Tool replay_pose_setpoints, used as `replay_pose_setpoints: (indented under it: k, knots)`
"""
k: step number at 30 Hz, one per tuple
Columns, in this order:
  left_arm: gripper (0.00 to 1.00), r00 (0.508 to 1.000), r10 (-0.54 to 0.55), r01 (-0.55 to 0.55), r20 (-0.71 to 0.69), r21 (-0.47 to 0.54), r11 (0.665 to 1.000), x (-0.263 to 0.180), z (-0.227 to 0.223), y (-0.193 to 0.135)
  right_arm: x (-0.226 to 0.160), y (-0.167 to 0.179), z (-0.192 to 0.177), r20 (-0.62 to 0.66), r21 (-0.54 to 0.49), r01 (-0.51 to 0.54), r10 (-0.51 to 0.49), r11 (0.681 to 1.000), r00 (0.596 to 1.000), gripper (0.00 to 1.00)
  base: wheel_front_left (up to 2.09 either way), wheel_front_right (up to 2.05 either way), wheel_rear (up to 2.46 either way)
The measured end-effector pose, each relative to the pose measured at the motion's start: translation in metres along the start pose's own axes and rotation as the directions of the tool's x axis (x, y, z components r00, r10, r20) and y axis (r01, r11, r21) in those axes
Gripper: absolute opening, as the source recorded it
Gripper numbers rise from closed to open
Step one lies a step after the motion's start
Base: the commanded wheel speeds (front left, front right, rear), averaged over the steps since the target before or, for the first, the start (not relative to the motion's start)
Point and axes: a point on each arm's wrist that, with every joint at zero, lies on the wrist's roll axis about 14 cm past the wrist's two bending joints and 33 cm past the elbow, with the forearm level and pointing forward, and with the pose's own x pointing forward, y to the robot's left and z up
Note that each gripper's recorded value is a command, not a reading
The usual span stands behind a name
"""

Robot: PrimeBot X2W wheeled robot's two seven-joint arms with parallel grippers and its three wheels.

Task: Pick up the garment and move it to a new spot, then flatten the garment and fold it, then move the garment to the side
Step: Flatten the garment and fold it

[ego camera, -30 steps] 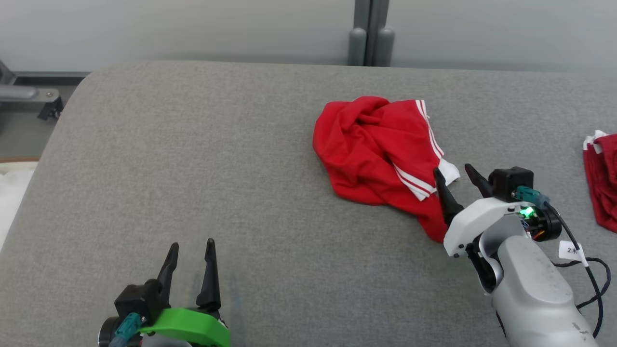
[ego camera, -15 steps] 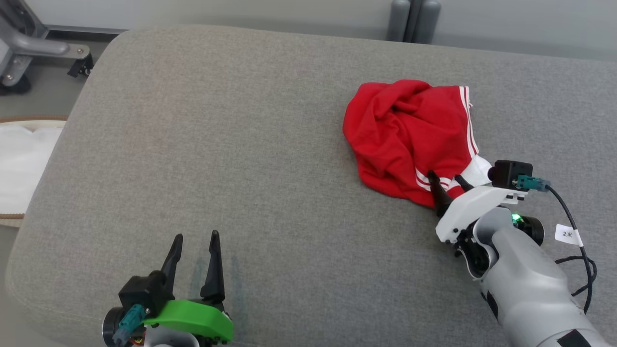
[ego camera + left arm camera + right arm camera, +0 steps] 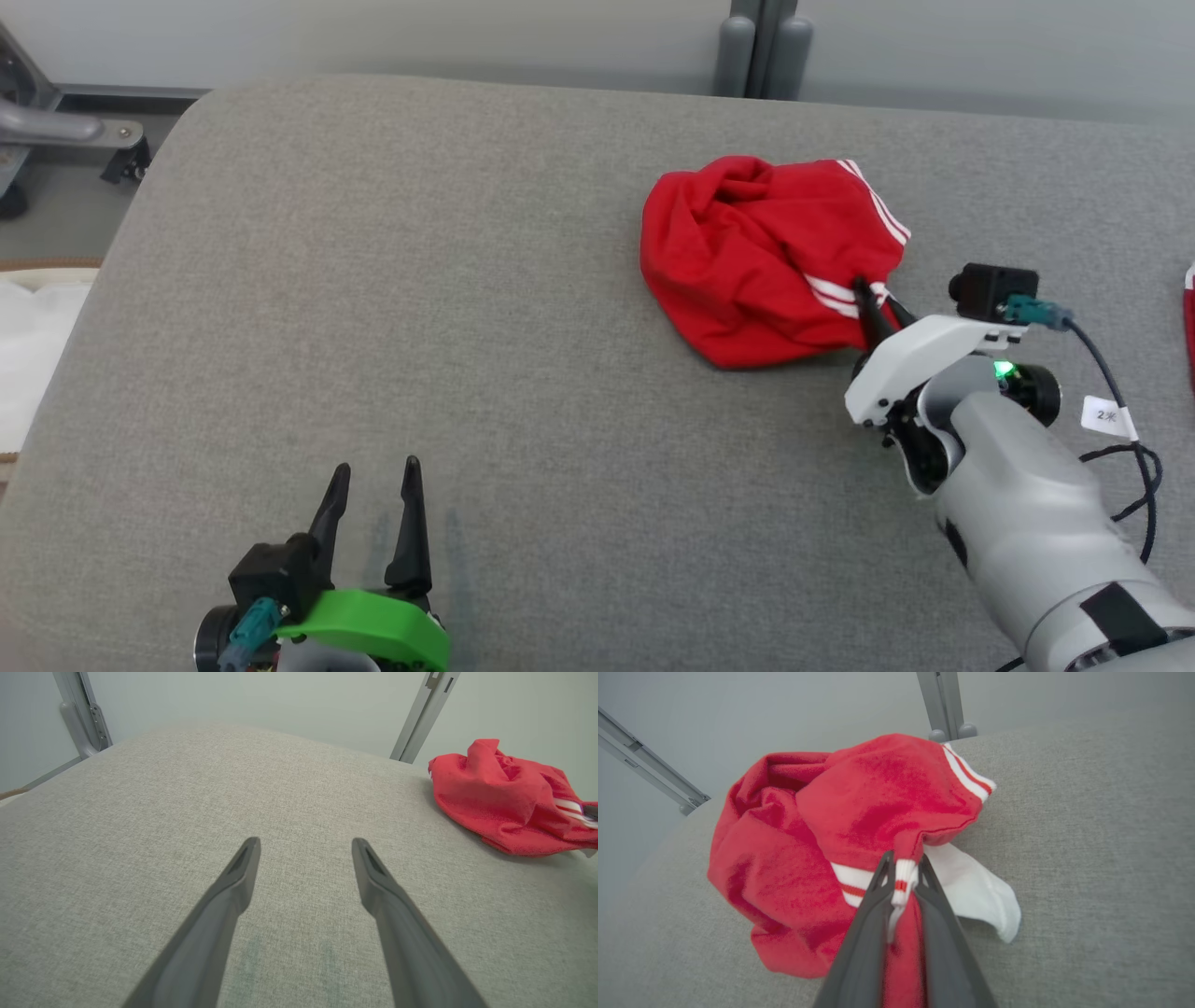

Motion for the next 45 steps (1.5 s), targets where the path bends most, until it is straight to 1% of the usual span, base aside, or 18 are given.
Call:
replay_pose_setpoints:
  k: [5, 7, 10, 13, 15, 21, 23, 24, 26, 29, 33, 36, 39, 40, 41, 42, 43, 45]
  knots:
    - [1.00, 0.999, -0.043, 0.043, 0.002, 0.000, 0.999, 0.000, 0.000, -0.014, -0.005, -0.027, 0.061, 0.145, -0.027, 0.058, -0.053, 0.998, 0.988, 0.00, 0.00, 0.00, 0.00]
    - [1.00, 0.998, -0.059, 0.059, 0.000, -0.001, 0.998, -0.001, -0.001, -0.019, -0.010, -0.036, 0.099, 0.238, -0.042, 0.076, -0.064, 0.996, 0.969, 0.00, 0.00, 0.00, 0.00]
    - [1.00, 0.997, -0.076, 0.076, 0.000, -0.001, 0.997, -0.002, -0.001, -0.024, -0.019, -0.045, 0.139, 0.336, -0.095, 0.103, -0.065, 0.990, 0.940, 0.00, 0.00, 0.00, 0.00]
    - [1.00, 0.996, -0.091, 0.091, 0.004, -0.001, 0.996, -0.002, 0.000, -0.029, -0.027, -0.043, 0.165, 0.399, -0.160, 0.120, -0.047, 0.980, 0.916, 0.00, 0.00, 0.00, 0.00]
    - [1.00, 0.995, -0.096, 0.096, 0.004, 0.000, 0.995, -0.003, 0.000, -0.030, -0.026, -0.032, 0.171, 0.415, -0.188, 0.109, -0.022, 0.976, 0.909, 0.00, 0.00, 0.00, 0.00]
    - [1.00, 0.997, -0.079, 0.079, 0.002, -0.002, 0.997, -0.007, -0.001, -0.025, -0.009, 0.031, 0.151, 0.379, -0.253, -0.013, 0.112, 0.967, 0.919, 0.00, 0.00, 0.00, 0.00]
    - [1.00, 0.997, -0.072, 0.072, 0.002, -0.003, 0.997, -0.008, -0.001, -0.023, -0.004, 0.048, 0.139, 0.342, -0.293, -0.054, 0.158, 0.955, 0.926, 0.00, 0.00, 0.00, 0.00]
    - [1.00, 0.998, -0.069, 0.069, 0.001, -0.004, 0.998, -0.009, -0.002, -0.022, -0.001, 0.060, 0.129, 0.312, -0.319, -0.090, 0.194, 0.944, 0.930, 0.00, 0.00, 0.00, 0.00]
    - [1.00, 0.998, -0.062, 0.062, -0.001, -0.012, 0.998, -0.010, -0.002, -0.021, 0.002, 0.083, 0.106, 0.252, -0.330, -0.174, 0.264, 0.928, 0.931, 0.00, 0.00, 0.00, 0.00]
    - [1.00, 0.999, -0.045, 0.045, 0.005, -0.019, 0.999, -0.011, 0.000, -0.016, 0.000, 0.117, 0.053, 0.116, -0.356, -0.305, 0.366, 0.883, 0.924, 0.00, 0.00, 0.00, 0.00]
    - [1.00, 1.000, -0.010, 0.010, 0.009, -0.025, 1.000, -0.014, 0.001, -0.007, -0.010, 0.148, -0.004, -0.037, -0.356, -0.441, 0.459, 0.824, 0.887, 0.00, 0.00, 0.00, 0.00]
    - [1.00, 1.000, 0.019, -0.019, 0.006, -0.029, 0.999, -0.016, 0.001, 0.000, -0.017, 0.166, -0.033, -0.107, -0.338, -0.515, 0.512, 0.787, 0.852, 0.00, 0.00, 0.00, 0.00]
    - [1.00, 0.999, 0.041, -0.041, 0.000, -0.030, 0.999, -0.016, -0.001, 0.006, -0.024, 0.182, -0.052, -0.159, -0.343, -0.580, 0.563, 0.739, 0.811, 0.00, 0.00, 0.00, 0.00]
    - [1.00, 0.999, 0.048, -0.048, -0.002, -0.029, 0.998, -0.016, -0.001, 0.007, -0.026, 0.187, -0.059, -0.179, -0.346, -0.600, 0.577, 0.721, 0.797, 0.04, 0.00, 0.00, 0.00]
    - [1.00, 0.999, 0.051, -0.052, -0.006, -0.030, 0.998, -0.016, -0.002, 0.008, -0.029, 0.191, -0.066, -0.204, -0.349, -0.619, 0.588, 0.703, 0.783, 0.39, 0.00, 0.00, 0.00]
    - [1.00, 0.998, 0.054, -0.055, -0.008, -0.030, 0.998, -0.016, -0.003, 0.009, -0.032, 0.193, -0.072, -0.222, -0.348, -0.633, 0.595, 0.691, 0.772, 0.91, 0.00, 0.00, 0.00]
    - [1.00, 0.998, 0.058, -0.058, -0.011, -0.030, 0.998, -0.016, -0.004, 0.009, -0.034, 0.196, -0.076, -0.231, -0.341, -0.645, 0.605, 0.684, 0.762, 1.00, 0.00, 0.00, 0.00]
    - [1.00, 0.998, 0.060, -0.060, -0.014, -0.030, 0.998, -0.014, -0.004, 0.010, -0.041, 0.203, -0.082, -0.244, -0.346, -0.672, 0.629, 0.654, 0.738, 1.00, 0.00, 0.00, 0.00]
